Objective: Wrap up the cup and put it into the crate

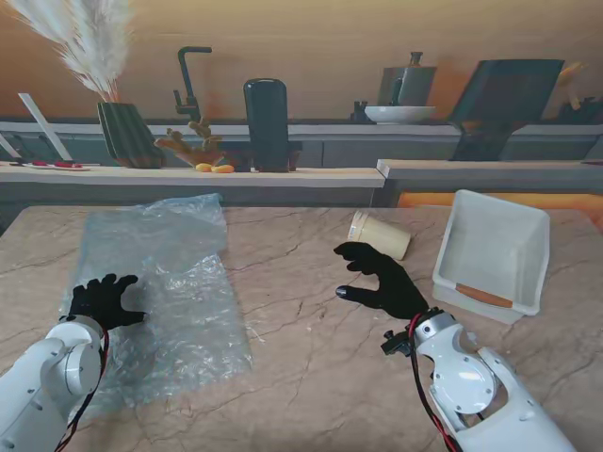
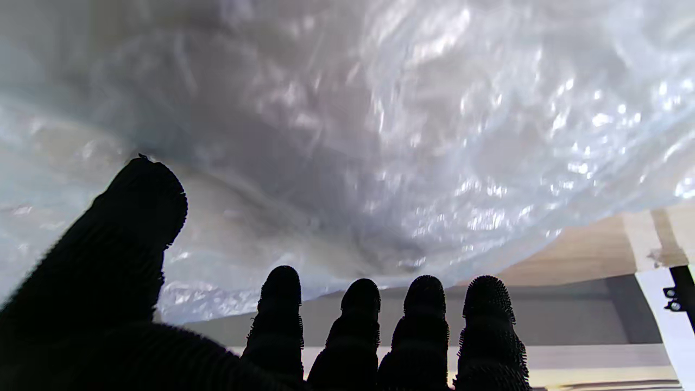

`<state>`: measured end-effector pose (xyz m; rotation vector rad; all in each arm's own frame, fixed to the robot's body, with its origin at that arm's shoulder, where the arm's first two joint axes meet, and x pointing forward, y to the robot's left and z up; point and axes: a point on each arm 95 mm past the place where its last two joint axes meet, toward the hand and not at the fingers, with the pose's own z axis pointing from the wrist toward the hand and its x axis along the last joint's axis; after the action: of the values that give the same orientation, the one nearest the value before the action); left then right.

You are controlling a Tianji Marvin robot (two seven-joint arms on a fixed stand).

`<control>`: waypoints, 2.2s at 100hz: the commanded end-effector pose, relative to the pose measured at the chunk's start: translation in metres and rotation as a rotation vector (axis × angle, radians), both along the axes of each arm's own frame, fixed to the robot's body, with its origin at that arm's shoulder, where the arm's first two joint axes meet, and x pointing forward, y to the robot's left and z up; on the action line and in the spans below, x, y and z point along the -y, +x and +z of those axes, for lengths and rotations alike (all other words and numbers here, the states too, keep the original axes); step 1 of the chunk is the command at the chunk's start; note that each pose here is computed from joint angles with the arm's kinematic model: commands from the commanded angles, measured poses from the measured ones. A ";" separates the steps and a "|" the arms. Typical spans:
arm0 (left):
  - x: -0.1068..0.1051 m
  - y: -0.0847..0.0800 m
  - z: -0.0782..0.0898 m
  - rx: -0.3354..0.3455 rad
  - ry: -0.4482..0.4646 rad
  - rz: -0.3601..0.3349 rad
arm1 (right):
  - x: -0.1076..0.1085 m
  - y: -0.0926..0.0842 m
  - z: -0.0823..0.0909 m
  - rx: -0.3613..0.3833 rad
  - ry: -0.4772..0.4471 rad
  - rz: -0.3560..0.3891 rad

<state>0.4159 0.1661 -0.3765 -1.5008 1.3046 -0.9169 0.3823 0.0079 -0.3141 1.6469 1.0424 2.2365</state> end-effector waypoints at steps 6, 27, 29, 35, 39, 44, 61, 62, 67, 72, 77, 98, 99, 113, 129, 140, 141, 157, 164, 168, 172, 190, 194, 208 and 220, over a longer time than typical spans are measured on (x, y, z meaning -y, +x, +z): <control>0.010 0.003 -0.012 -0.052 -0.014 -0.004 | -0.002 0.001 -0.001 -0.008 0.003 0.002; 0.035 0.017 -0.022 -0.141 -0.053 -0.035 | -0.003 0.000 0.001 -0.009 0.009 -0.002; 0.039 0.019 -0.022 -0.142 -0.062 -0.037 | -0.003 0.000 0.001 -0.009 0.009 -0.003; 0.050 0.026 -0.022 -0.155 -0.083 -0.052 | -0.003 -0.001 0.001 -0.008 0.011 -0.005; 0.058 0.030 -0.022 -0.179 -0.090 -0.070 | -0.003 -0.001 0.001 -0.007 0.013 -0.006; 0.068 0.036 -0.020 -0.224 -0.100 -0.094 | -0.003 -0.001 0.001 -0.008 0.016 -0.009; 0.108 0.060 -0.011 -0.356 -0.145 -0.168 | -0.003 -0.002 0.002 -0.010 0.043 -0.020; 0.111 0.061 -0.011 -0.364 -0.143 -0.176 | -0.002 -0.003 0.002 -0.009 0.043 -0.021; 0.124 0.067 -0.008 -0.401 -0.130 -0.212 | -0.001 -0.003 0.003 -0.004 0.045 -0.026; 0.136 0.072 -0.006 -0.436 -0.113 -0.250 | 0.000 -0.004 0.003 0.001 0.047 -0.031; 0.149 0.076 -0.004 -0.479 -0.098 -0.286 | 0.001 -0.004 0.003 0.004 0.050 -0.036; 0.196 0.086 -0.005 -0.601 -0.032 -0.436 | 0.005 -0.006 0.003 0.016 0.062 -0.051; 0.197 0.086 -0.005 -0.606 -0.029 -0.443 | 0.005 -0.007 0.003 0.017 0.062 -0.051; 0.220 0.081 -0.008 -0.661 0.017 -0.537 | 0.006 -0.008 0.005 0.023 0.068 -0.058; 0.234 0.067 -0.008 -0.703 0.042 -0.616 | 0.006 -0.008 0.005 0.028 0.071 -0.063; 0.241 0.054 -0.005 -0.719 0.044 -0.663 | 0.006 -0.008 0.005 0.029 0.072 -0.064; 0.241 0.053 -0.005 -0.720 0.045 -0.668 | 0.006 -0.008 0.005 0.028 0.072 -0.064; 0.250 0.034 -0.003 -0.723 0.062 -0.734 | 0.007 -0.009 0.005 0.029 0.074 -0.064; 0.254 0.028 -0.002 -0.728 0.066 -0.751 | 0.008 -0.009 0.004 0.031 0.075 -0.065; 0.256 0.024 -0.002 -0.733 0.071 -0.753 | 0.008 -0.009 0.005 0.032 0.075 -0.066; 0.257 0.020 -0.001 -0.736 0.073 -0.749 | 0.008 -0.009 0.005 0.033 0.076 -0.067; 0.258 -0.002 -0.005 -0.692 0.058 -0.660 | 0.010 -0.011 0.005 0.044 0.078 -0.075; 0.257 -0.005 -0.005 -0.686 0.054 -0.648 | 0.010 -0.011 0.005 0.045 0.079 -0.076; 0.254 -0.008 -0.003 -0.664 0.056 -0.624 | 0.010 -0.012 0.005 0.045 0.083 -0.078; 0.255 -0.007 -0.001 -0.633 0.054 -0.626 | 0.010 -0.012 0.005 0.046 0.082 -0.077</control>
<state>0.4343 -0.0994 -0.3343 -1.3519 2.2409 -0.9076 0.3726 -0.0051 -0.3098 1.6328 0.8769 2.2711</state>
